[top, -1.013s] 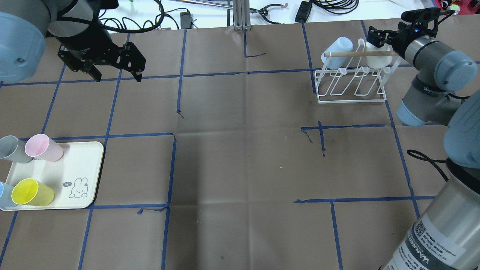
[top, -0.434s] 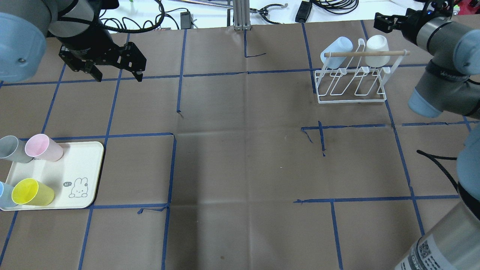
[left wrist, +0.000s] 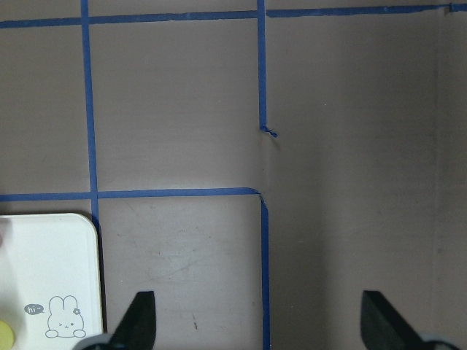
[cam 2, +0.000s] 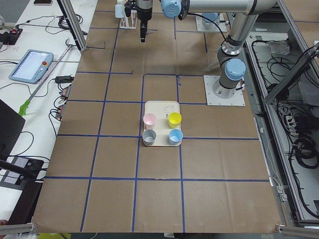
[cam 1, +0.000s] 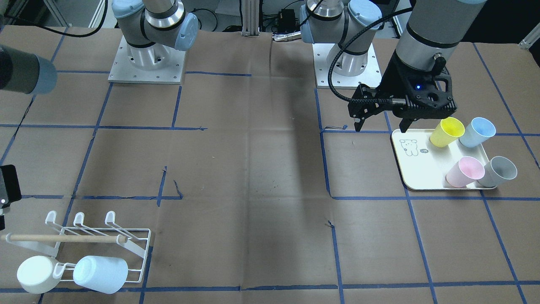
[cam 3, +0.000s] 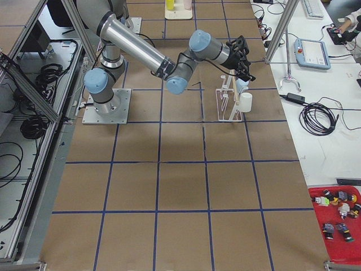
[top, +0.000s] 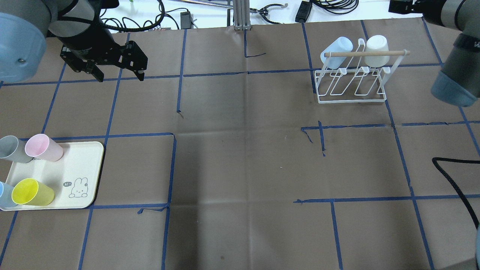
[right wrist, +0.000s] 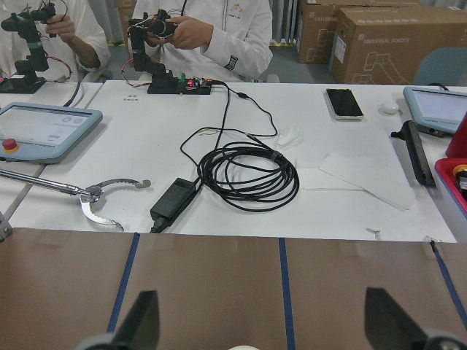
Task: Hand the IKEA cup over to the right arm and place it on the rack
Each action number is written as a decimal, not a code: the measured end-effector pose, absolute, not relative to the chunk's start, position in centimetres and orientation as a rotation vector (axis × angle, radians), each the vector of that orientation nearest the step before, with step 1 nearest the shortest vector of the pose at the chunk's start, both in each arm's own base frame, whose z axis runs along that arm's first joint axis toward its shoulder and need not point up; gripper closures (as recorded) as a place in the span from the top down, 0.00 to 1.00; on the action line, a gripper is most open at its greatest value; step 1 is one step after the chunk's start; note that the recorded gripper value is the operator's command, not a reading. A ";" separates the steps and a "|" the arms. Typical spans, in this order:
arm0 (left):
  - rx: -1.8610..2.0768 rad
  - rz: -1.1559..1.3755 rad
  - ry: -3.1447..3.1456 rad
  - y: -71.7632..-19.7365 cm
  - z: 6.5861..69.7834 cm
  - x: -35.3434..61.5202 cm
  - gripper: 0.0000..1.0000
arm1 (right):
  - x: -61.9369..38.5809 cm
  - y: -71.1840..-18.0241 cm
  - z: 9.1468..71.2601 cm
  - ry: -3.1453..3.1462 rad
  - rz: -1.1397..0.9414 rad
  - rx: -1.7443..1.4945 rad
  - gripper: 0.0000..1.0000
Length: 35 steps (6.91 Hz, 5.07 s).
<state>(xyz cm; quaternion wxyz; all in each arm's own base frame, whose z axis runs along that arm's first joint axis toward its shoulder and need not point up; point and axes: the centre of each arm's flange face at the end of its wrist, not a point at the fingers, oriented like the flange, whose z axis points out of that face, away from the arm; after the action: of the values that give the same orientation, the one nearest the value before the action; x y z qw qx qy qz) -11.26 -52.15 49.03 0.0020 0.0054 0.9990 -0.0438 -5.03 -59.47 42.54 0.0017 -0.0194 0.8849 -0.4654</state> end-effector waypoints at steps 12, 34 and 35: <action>0.013 -0.129 3.138 -52.1 48.8 -11.3 0.99 | 7.5 -48.0 48.3 3.185 0.019 -0.054 1.00; 0.015 -0.131 3.139 -52.1 48.9 -11.4 0.99 | 16.1 -46.5 48.4 3.110 -0.018 0.035 1.00; 0.016 -0.131 3.139 -52.1 48.9 -11.4 0.99 | 16.1 -46.5 48.4 3.110 -0.017 0.034 1.00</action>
<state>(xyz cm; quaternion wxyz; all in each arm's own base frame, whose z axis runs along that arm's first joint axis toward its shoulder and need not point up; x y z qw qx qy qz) -11.38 -52.10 48.87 -0.0002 0.0049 0.9991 -0.0417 16.10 -46.53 48.37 0.0157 0.0110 0.9998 -0.0053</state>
